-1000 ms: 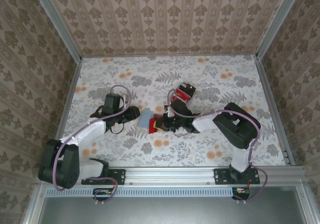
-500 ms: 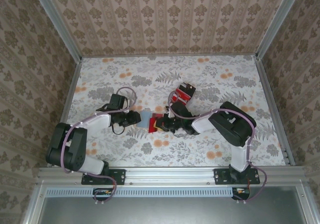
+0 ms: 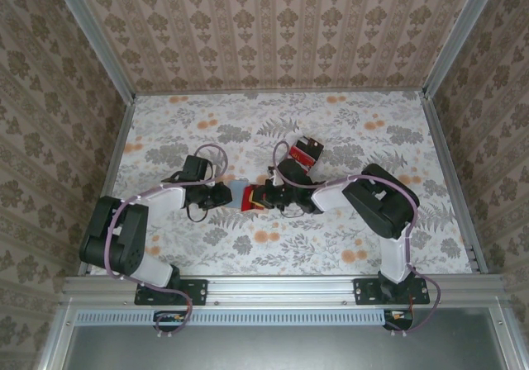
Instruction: Put the credit cards into the card holder
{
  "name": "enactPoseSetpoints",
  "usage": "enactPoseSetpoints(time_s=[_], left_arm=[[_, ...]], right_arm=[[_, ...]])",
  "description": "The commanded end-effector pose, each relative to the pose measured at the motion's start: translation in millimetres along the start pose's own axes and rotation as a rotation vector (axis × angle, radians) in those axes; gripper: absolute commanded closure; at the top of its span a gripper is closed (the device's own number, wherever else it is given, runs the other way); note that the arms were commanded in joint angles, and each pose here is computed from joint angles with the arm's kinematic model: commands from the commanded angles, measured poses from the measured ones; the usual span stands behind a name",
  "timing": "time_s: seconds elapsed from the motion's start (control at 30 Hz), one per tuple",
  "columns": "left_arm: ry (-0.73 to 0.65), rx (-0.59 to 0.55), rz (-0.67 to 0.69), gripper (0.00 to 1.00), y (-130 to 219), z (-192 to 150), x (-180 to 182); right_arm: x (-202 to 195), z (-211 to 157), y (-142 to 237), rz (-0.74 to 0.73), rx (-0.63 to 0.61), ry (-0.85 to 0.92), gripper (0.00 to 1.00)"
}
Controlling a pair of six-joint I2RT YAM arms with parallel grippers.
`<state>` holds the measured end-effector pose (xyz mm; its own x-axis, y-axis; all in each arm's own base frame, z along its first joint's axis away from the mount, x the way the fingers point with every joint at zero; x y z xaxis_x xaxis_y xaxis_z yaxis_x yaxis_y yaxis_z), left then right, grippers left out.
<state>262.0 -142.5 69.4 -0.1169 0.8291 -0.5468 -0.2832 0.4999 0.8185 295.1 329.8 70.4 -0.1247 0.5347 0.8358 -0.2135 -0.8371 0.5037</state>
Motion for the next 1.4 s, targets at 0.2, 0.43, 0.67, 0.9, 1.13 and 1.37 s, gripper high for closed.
enactPoseSetpoints(time_s=[0.2, 0.43, 0.67, 0.9, 1.13, 1.37], left_arm=[[-0.008, 0.025, 0.018, 0.83, -3, -6, 9], [-0.011, 0.022, 0.008, 0.83, -2, -4, 6], [-0.010, 0.023, 0.003, 0.83, -2, -3, 4], [-0.009, 0.023, 0.006, 0.84, -1, -5, 5], [-0.006, 0.022, 0.000, 0.84, -1, -4, 4], [-0.006, 0.021, 0.004, 0.84, 1, -4, 4]], right_arm=[[-21, 7, -10, -0.070, 0.046, 0.025, 0.99], [-24, 13, -16, -0.093, 0.017, 0.056, 0.99], [-27, 11, -18, -0.121, -0.022, 0.064, 0.99], [-31, 14, -9, -0.153, -0.095, 0.059, 1.00], [-22, 3, -33, -0.119, -0.033, 0.060, 0.96], [-18, 3, -21, -0.156, -0.040, 0.097, 0.72]])
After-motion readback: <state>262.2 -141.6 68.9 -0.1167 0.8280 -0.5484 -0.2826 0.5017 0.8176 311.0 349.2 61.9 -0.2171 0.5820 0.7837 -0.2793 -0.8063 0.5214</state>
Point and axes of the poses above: each hand's point on the last joint's axis, 136 mm out from that joint toward the fingers, its own y axis back along the fingers, its own x axis along the line the jaws close on, z = x × y, the point moved 5 cm from there along y, back along the fingers, and after that the axes turned 9 degrees about y, right-handed, at the moved point
